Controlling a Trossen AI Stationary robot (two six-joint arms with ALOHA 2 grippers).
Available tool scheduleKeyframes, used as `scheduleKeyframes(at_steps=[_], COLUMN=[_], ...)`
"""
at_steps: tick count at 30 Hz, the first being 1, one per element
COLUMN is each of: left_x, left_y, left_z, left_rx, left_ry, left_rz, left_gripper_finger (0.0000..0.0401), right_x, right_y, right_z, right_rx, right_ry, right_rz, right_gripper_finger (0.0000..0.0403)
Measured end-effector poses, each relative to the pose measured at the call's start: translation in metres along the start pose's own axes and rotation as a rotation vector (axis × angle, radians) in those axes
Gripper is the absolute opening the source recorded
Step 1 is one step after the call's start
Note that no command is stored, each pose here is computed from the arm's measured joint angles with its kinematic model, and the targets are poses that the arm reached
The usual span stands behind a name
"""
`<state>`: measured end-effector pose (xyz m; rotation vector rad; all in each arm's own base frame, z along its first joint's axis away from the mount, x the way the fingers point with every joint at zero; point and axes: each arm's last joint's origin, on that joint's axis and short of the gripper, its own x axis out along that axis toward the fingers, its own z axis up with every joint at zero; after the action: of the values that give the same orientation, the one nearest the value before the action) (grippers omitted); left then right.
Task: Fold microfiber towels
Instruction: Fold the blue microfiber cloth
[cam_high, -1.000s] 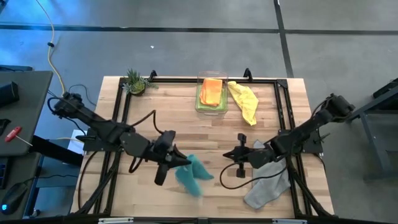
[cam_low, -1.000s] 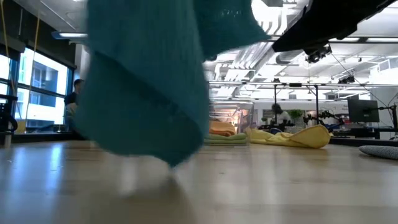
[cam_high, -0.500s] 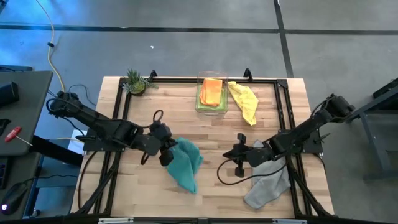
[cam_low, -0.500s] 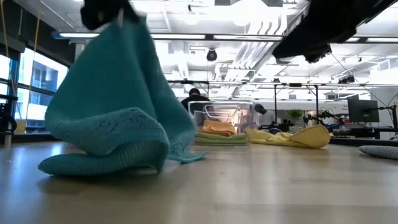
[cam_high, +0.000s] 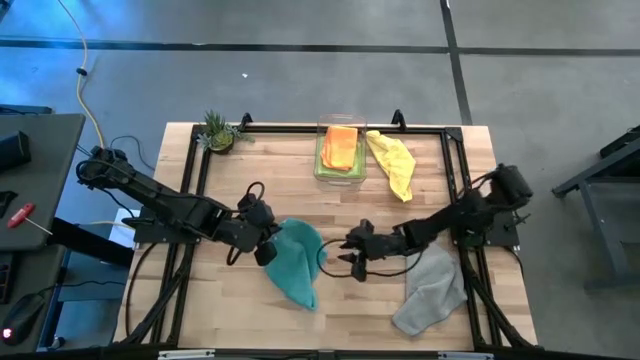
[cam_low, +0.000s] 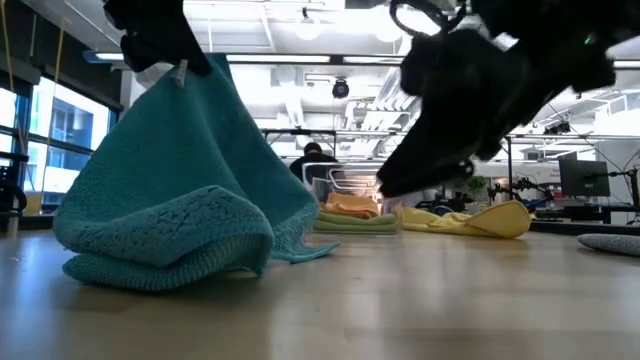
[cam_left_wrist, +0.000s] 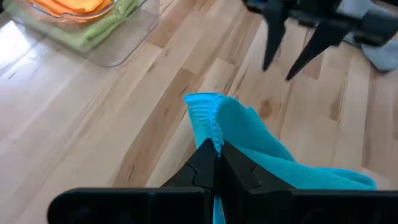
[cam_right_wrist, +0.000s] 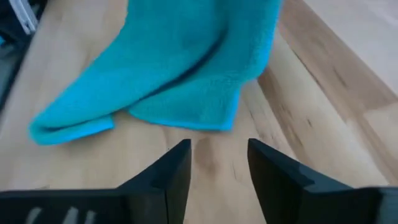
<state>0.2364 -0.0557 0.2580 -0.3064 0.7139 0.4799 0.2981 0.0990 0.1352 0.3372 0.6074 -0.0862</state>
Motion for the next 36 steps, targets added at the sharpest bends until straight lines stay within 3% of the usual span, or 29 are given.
scheduleKeyframes(at_steps=[7,16,30,36], left_x=[0.000,-0.001,-0.001,-0.001], left_y=[0.000,-0.001,-0.002,-0.002], left_z=[0.000,-0.001,-0.001,-0.001], left_rx=[0.033,0.047,0.058,0.058], left_ry=[0.000,0.003,0.003,0.003], left_rz=[-0.001,-0.009,-0.009,-0.010], left_gripper_finger=[0.0000,0.0000,0.0000,0.0000], right_x=[0.035,0.059,0.060,0.059], right_y=[0.008,0.002,-0.002,-0.002], right_z=[-0.005,0.003,0.002,0.002], right_rx=[-0.233,-0.307,-0.369,-0.386], right_ry=[0.023,0.101,0.135,0.146], right_rz=[-0.018,-0.038,-0.012,-0.015], right_gripper_finger=[0.0154,0.0149,0.0011,0.0002])
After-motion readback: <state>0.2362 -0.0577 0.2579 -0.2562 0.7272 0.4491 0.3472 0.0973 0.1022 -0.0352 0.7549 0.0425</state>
